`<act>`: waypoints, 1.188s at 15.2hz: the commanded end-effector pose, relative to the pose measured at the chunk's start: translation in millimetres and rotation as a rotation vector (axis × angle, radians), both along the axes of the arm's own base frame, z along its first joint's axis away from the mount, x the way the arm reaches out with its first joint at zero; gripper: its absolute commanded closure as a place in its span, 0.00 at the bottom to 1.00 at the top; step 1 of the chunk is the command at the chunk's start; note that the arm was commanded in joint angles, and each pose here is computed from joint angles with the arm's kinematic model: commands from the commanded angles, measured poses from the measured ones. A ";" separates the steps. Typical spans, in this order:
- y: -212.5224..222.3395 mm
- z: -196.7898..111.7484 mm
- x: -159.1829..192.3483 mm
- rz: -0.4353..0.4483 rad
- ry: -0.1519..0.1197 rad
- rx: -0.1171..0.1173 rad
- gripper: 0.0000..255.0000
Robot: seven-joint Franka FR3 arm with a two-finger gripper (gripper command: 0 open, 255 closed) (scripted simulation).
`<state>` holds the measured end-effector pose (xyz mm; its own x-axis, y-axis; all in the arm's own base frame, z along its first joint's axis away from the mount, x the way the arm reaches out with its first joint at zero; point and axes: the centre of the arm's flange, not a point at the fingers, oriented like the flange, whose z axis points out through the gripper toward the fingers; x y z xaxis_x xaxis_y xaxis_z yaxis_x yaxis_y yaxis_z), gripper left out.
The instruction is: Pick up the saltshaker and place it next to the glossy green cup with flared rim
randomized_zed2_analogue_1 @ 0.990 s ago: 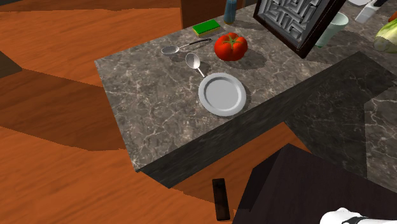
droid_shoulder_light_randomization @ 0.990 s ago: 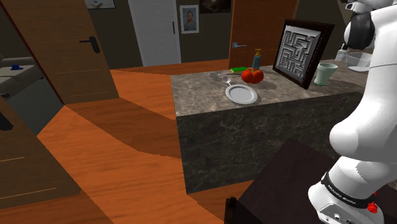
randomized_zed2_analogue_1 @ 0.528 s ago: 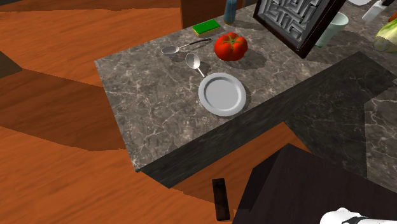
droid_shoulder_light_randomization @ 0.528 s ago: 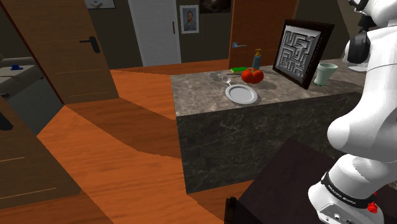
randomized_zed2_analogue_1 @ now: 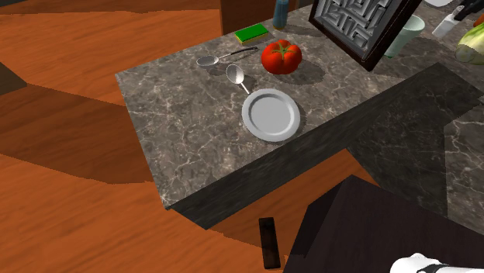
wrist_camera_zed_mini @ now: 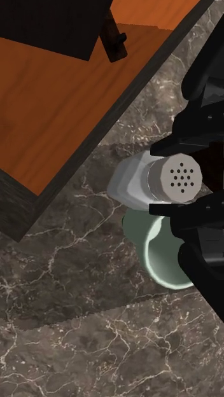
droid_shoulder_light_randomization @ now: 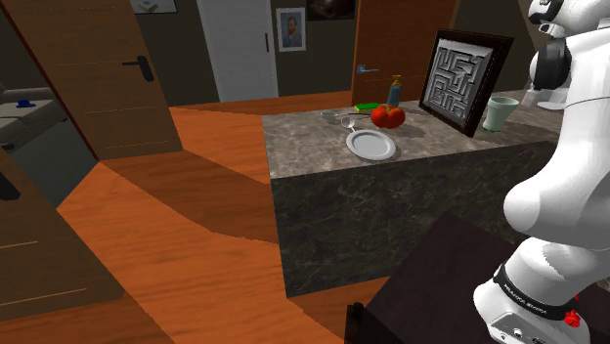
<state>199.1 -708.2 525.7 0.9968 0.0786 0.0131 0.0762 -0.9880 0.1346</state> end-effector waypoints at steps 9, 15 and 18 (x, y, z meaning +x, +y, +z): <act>-0.3 -53.4 0.5 0.000 0.000 -0.001 1.00; -0.3 -85.1 0.5 0.000 0.000 -0.001 1.00; -0.3 -101.0 0.5 0.000 0.000 -0.001 1.00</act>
<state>199.6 -707.7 429.9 0.9968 0.0787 0.0129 0.0762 -0.9880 0.1345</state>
